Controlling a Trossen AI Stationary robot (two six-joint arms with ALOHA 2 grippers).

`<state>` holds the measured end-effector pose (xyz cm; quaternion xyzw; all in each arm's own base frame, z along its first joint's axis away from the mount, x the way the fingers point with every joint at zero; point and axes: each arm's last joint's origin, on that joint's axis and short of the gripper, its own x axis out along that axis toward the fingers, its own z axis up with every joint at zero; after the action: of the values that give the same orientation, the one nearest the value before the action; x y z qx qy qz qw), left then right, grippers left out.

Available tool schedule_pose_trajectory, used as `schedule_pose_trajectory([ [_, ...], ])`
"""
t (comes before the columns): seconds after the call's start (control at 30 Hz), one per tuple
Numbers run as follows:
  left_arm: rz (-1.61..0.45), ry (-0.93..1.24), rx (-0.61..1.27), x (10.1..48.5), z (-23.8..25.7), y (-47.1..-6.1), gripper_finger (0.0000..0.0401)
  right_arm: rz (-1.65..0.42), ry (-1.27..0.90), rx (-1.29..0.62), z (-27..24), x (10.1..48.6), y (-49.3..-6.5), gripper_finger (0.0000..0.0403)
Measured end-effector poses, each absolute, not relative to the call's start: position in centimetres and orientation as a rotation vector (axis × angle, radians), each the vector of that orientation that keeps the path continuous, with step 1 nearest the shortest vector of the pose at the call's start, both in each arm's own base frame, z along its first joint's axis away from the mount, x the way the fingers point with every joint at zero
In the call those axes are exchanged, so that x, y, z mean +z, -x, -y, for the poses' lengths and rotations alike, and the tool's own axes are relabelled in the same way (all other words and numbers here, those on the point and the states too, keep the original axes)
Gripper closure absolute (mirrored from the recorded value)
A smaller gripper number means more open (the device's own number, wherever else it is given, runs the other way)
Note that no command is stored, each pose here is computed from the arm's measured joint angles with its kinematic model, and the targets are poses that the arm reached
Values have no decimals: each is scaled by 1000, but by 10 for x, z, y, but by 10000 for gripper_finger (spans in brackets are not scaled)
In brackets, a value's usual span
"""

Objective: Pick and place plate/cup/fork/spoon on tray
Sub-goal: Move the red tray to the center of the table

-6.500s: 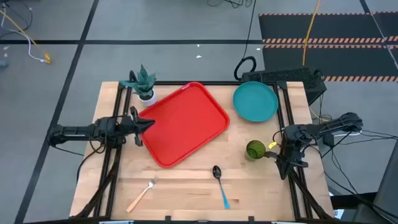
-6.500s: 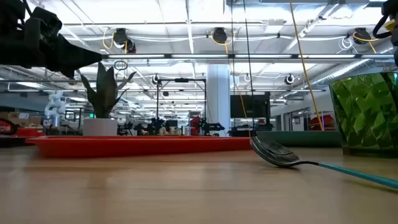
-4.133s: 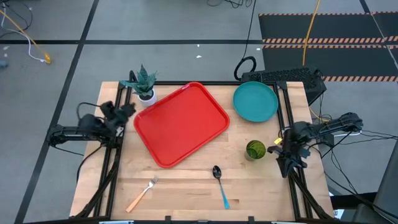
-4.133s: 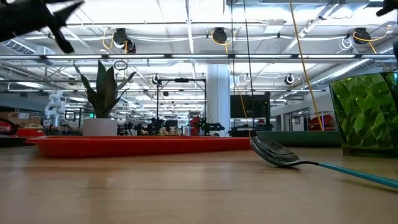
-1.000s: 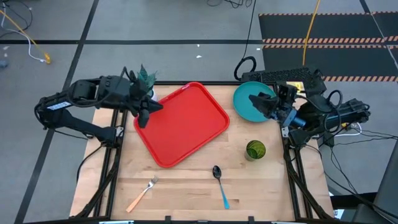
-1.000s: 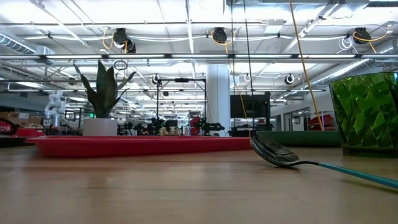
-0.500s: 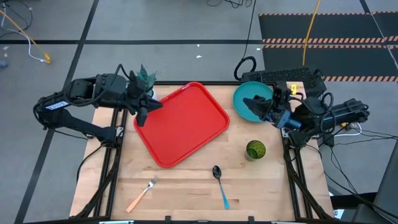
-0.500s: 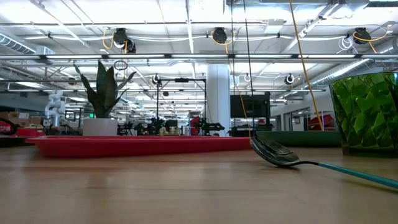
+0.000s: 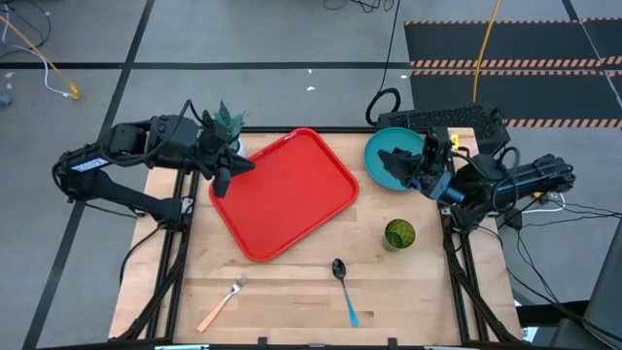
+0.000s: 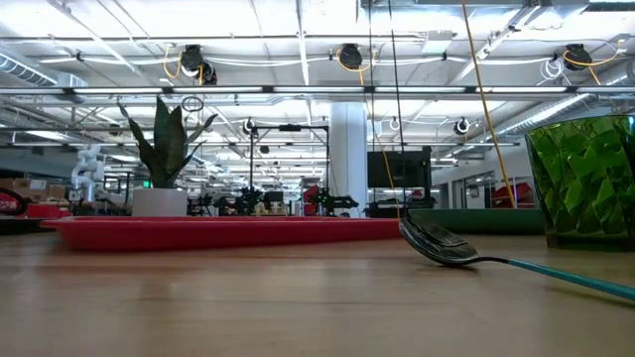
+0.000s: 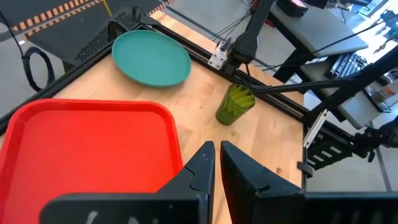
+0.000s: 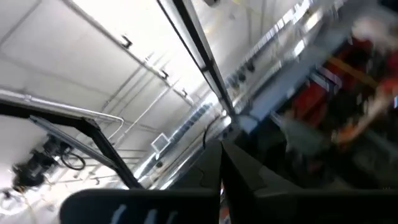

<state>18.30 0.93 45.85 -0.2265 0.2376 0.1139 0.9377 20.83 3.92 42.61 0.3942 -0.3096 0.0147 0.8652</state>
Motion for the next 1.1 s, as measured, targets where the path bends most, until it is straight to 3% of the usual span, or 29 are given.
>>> schedule_pose_trajectory([
  [0.13,-490,486,215,458,-9,-183,373,685,-679,-14,-40,427,-212,365],
  [0.57,-559,469,198,451,-8,-191,373,688,-781,-155,-38,420,-219,177],
  [0.83,-923,309,107,419,1,-199,366,610,-729,-185,-38,415,-220,164],
  [1.1,-1241,42,-37,393,19,-206,266,594,-719,-185,-39,414,-221,164],
])
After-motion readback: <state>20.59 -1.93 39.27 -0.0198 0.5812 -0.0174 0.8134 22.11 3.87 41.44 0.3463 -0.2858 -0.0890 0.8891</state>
